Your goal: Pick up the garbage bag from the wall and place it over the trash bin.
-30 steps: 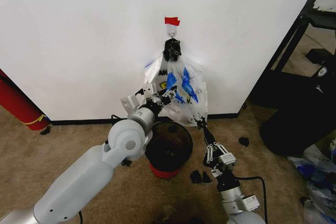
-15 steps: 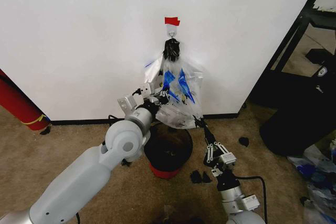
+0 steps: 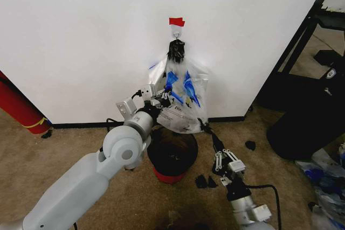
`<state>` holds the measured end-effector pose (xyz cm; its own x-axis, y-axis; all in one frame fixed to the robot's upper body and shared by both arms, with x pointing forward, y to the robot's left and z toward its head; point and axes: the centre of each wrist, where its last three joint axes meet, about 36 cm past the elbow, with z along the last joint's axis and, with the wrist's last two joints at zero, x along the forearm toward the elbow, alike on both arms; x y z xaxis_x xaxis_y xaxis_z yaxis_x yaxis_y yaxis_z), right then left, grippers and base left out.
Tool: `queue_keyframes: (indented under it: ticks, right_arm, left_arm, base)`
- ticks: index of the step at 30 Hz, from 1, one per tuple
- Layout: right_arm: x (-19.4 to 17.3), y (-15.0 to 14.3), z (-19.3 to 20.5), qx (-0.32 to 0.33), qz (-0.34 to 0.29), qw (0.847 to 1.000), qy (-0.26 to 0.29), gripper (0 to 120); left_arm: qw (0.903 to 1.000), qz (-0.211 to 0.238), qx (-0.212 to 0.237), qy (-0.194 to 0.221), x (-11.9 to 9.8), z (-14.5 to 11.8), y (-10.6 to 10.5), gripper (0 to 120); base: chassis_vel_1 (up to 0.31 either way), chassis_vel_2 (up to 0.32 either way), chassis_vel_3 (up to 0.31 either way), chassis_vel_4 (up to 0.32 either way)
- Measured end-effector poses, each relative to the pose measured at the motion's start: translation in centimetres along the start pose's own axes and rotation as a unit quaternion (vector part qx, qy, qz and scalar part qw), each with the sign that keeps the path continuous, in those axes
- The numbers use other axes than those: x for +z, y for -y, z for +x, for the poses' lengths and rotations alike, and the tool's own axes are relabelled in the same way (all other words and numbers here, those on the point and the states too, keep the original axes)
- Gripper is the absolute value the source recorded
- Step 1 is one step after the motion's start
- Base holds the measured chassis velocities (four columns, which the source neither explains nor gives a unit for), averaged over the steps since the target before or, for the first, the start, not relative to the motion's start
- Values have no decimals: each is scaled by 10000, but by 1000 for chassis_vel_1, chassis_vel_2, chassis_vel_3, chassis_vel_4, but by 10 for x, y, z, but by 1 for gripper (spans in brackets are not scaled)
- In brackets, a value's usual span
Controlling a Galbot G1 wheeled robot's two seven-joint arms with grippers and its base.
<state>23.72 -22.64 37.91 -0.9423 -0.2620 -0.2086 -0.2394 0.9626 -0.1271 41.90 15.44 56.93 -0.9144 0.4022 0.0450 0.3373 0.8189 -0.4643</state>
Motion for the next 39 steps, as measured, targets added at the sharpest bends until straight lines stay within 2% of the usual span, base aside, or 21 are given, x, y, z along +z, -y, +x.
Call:
queue_keyframes:
  ticks: [6,7,8,13,15,17,19,22,23,26,29,39]
  right_arm:
    - [-15,19,8,103,240,9994,-205,26]
    - [-20,22,6,111,229,9995,-198,35]
    - [-20,22,6,111,229,9995,-198,35]
    - [-48,57,-28,-69,435,9990,-51,56]
    - [-50,66,-40,-172,545,9984,-5,60]
    - [-49,81,-70,-419,737,9964,84,70]
    - [-45,84,-90,-592,795,9950,115,75]
    - [-33,80,-131,-879,931,9916,157,89]
    - [-33,80,-131,-879,931,9916,157,89]
    - [-16,74,-175,-1010,1456,9838,274,99]
    - [-4,57,-198,-1028,1622,9811,224,100]
    - [7,25,-238,-1132,1528,9815,232,100]
  left_arm:
    - [10000,37,-3,-4,1,10,-2,0]
    - [10000,46,-5,-9,2,11,-2,0]
    - [10000,46,-5,-9,2,11,-2,0]
    - [9999,90,94,-74,7,8,4,0]
    - [9999,95,109,-84,8,8,5,0]
    - [9999,96,108,-94,9,7,5,0]
    - [9999,89,98,-90,9,6,5,0]
    - [9999,77,77,-75,8,6,3,0]
    - [9999,77,77,-75,8,6,3,0]
    - [9999,70,46,-72,7,7,1,0]
    - [9999,87,50,-82,7,9,2,0]
    - [9999,83,54,-90,6,12,1,0]
  base:
    - [0,0,0,0]
    - [0,0,0,0]
    - [0,0,0,0]
    - [0,0,0,0]
    - [0,0,0,0]
    - [0,0,0,0]
    - [0,0,0,0]
    - [0,0,0,0]
    - [0,0,0,0]
    - [0,0,0,0]
    - [0,0,0,0]
    - [0,0,0,0]
